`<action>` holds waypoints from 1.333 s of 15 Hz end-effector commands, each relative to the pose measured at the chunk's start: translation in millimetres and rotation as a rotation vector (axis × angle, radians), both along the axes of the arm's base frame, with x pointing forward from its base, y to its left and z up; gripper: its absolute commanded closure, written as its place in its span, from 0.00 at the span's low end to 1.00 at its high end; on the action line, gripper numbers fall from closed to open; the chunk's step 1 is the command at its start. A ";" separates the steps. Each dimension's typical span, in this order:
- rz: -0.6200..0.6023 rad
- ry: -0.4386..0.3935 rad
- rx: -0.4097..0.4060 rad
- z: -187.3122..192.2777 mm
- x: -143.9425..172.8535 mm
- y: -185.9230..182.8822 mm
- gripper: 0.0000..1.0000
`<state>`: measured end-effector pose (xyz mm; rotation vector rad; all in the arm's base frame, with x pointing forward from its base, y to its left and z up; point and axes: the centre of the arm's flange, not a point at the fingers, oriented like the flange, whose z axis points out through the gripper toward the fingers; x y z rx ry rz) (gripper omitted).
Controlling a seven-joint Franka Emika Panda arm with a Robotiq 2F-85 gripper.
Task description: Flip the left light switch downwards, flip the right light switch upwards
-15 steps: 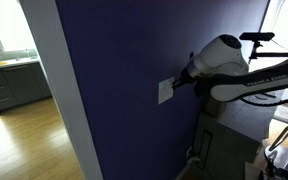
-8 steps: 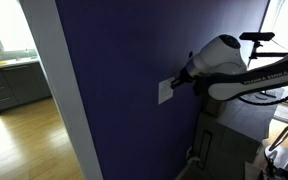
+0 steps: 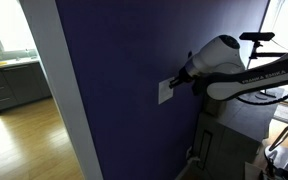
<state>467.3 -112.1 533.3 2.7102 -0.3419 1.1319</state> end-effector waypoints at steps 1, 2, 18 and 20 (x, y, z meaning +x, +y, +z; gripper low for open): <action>0.018 -0.014 0.011 -0.3 5.8 -4.7 1.00; 0.018 -0.014 0.010 -0.4 6.2 -5.1 1.00; 0.010 0.049 0.016 -1.1 -14.9 3.2 0.63; 0.009 0.079 0.030 -4.2 -21.2 5.6 0.48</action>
